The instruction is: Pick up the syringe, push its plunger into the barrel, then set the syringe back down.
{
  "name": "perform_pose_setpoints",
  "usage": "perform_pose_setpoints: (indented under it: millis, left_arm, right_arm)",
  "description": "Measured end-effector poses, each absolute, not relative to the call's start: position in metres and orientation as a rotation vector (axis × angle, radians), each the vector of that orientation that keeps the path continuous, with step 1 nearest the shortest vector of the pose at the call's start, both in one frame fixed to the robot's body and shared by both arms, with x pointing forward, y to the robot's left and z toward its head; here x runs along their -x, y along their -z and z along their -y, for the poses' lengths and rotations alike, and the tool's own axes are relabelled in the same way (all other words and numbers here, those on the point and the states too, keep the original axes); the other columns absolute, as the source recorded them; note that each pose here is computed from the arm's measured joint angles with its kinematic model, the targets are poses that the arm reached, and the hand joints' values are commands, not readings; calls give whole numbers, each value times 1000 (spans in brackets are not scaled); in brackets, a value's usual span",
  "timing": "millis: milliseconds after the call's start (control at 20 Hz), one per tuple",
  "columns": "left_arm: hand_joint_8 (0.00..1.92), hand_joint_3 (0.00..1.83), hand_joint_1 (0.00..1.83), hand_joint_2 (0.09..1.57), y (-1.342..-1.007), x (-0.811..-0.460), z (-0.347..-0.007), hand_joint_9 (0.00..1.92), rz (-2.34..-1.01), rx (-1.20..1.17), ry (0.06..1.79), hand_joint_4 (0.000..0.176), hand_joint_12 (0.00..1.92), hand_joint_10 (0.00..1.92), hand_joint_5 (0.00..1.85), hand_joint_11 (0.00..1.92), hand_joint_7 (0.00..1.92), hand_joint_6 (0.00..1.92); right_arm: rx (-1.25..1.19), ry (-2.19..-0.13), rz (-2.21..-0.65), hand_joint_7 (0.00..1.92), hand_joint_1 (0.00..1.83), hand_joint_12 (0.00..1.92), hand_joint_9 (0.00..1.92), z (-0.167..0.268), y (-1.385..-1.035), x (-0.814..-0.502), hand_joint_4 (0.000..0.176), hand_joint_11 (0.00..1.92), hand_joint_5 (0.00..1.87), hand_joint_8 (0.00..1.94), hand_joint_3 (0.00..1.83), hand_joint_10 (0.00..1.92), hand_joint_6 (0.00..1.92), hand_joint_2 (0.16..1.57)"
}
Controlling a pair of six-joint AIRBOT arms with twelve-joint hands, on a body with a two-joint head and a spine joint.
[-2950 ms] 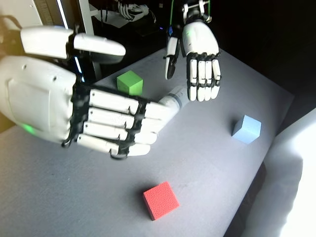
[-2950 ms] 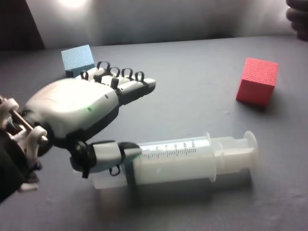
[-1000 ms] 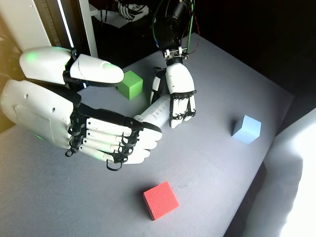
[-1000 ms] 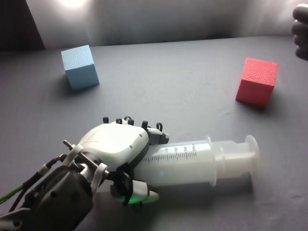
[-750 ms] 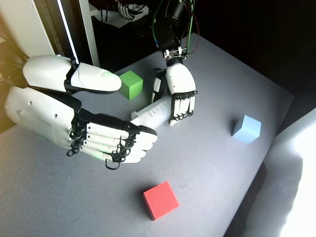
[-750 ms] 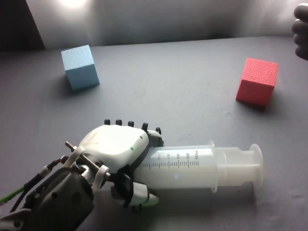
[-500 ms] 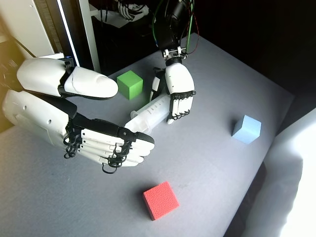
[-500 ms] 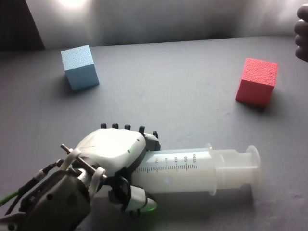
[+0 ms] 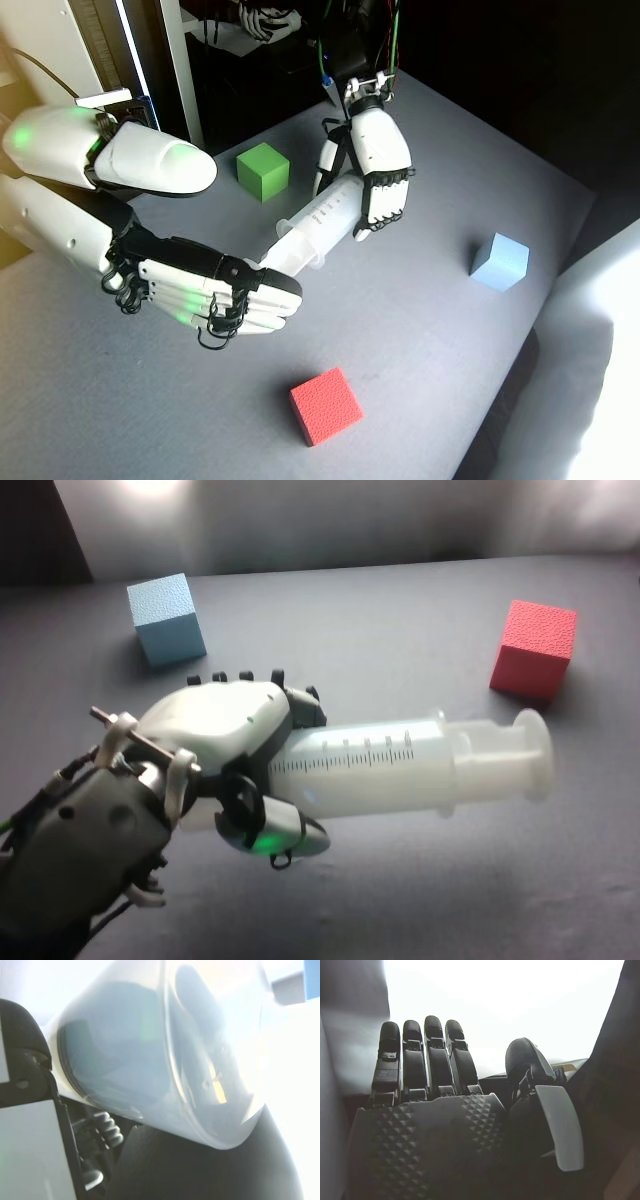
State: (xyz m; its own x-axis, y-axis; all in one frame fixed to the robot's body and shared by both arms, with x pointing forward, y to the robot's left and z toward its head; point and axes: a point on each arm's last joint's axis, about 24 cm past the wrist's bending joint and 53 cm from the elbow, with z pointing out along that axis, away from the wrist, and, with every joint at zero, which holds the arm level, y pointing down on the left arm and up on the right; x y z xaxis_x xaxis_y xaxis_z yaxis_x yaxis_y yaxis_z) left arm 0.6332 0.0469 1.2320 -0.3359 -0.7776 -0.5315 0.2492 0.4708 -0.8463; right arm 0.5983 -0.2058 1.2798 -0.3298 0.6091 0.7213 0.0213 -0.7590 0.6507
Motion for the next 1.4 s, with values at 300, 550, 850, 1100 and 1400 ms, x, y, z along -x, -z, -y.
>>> perform_pose_setpoints:
  millis: [300, 550, 850, 1100, 1400]
  left_arm:
    - [1310, 0, 1365, 1159, -1255, -632, -46, 775, -1555, 494, 1174, 0, 1117, 1369, 930, 601, 876, 808]
    - [1344, 0, 1363, 1163, -1255, -630, -43, 782, -1561, 495, 1186, 0, 1111, 1342, 899, 632, 863, 880]
    - [1279, 1, 1367, 1152, -1257, -628, -41, 795, -1563, 493, 1191, 0, 1117, 1349, 917, 632, 894, 835]
    - [1378, 2, 1355, 1190, -1257, -628, -41, 712, -1563, 484, 1180, 0, 1178, 1488, 864, 565, 818, 897]
    - [1452, 0, 1348, 1206, -1256, -630, -46, 686, -1560, 498, 1160, 0, 1239, 1514, 851, 541, 777, 921]
  right_arm:
    - [-1605, -2128, -867, 241, 0, 400, 179, 193, -1256, -597, 0, 0, 267, 5, 2, 6, 4, 1376]
    - [-1636, -2117, -935, 244, 0, 419, 180, 174, -1238, -594, 0, 0, 270, 6, 1, 10, 5, 1380]
    - [-1676, -2087, -1001, 248, 0, 386, 166, 159, -1217, -590, 0, 0, 280, 4, 0, 5, 5, 1378]
    - [-1725, -2084, -1023, 250, 0, 423, 180, 146, -1202, -585, 0, 0, 282, 4, 0, 9, 3, 1374]
    - [-1782, -2144, -994, 130, 0, 123, 67, 123, -1200, -585, 0, 0, 158, 2, 0, 1, 1, 1370]
